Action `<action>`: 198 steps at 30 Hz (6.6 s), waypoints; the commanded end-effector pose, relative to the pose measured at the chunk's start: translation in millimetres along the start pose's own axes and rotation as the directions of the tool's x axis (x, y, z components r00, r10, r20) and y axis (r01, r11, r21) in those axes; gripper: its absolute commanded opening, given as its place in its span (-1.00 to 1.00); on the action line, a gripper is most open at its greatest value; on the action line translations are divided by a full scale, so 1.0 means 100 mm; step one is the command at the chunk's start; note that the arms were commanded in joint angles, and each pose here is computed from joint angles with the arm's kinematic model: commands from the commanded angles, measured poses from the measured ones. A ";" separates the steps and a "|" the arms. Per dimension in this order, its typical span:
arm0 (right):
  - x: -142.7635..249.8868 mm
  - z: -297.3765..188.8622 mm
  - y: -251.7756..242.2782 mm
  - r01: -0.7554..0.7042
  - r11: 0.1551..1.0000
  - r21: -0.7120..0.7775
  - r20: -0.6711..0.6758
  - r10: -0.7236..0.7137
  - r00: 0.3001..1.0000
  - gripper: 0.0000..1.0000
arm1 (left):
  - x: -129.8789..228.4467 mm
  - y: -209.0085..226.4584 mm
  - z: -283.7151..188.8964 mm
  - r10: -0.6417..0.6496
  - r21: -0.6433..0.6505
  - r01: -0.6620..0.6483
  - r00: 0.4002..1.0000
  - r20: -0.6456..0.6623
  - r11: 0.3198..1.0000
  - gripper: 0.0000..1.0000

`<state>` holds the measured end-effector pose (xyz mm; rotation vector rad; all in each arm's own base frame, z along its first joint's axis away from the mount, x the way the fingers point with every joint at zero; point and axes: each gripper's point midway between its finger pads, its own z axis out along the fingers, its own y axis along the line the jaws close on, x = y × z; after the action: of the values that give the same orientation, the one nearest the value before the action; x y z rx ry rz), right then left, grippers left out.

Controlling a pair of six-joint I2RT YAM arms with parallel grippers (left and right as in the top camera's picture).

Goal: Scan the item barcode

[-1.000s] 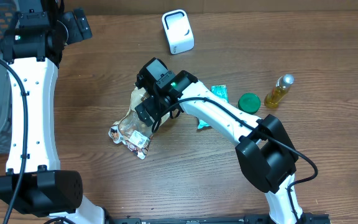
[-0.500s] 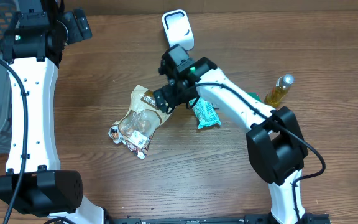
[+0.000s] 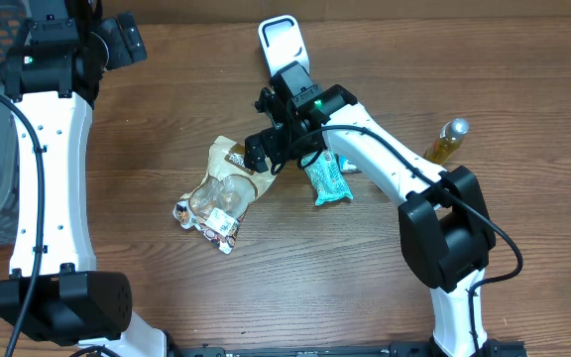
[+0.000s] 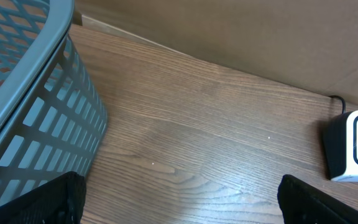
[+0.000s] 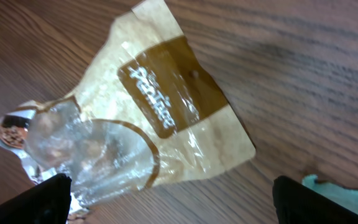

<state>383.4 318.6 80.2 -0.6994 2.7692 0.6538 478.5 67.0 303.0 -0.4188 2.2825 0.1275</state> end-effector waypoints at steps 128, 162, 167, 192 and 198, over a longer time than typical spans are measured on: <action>-0.24 0.57 0.07 -0.089 0.983 -0.159 0.056 0.099 0.993 1.00 | 3.02 -0.25 1.07 0.255 0.151 -0.205 0.789 -0.558 0.967 -0.91; -0.01 0.96 0.69 -0.280 0.849 -0.449 -0.132 0.246 0.960 0.57 | 3.01 -0.20 1.07 0.255 0.127 -0.222 0.790 -0.557 0.967 -0.92; -0.06 0.97 0.66 -0.264 0.858 -0.440 -0.103 0.244 0.964 0.22 | 3.02 -0.21 1.07 0.255 0.131 -0.219 0.788 -0.560 0.967 -0.92; -0.51 0.18 0.49 -0.117 0.794 -0.596 0.024 0.163 0.986 -0.93 | 1.14 -0.57 0.55 0.209 0.147 -0.171 0.929 -0.304 0.974 -0.85; -0.85 -0.59 0.61 0.129 0.866 -0.483 0.277 0.011 0.961 -0.92 | 0.50 -0.42 0.39 0.152 0.095 -0.139 0.976 -0.155 0.986 -0.43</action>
<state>408.2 369.9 79.2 -0.5032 2.6238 1.4988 482.6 3.5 226.8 -0.1902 2.5117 0.0198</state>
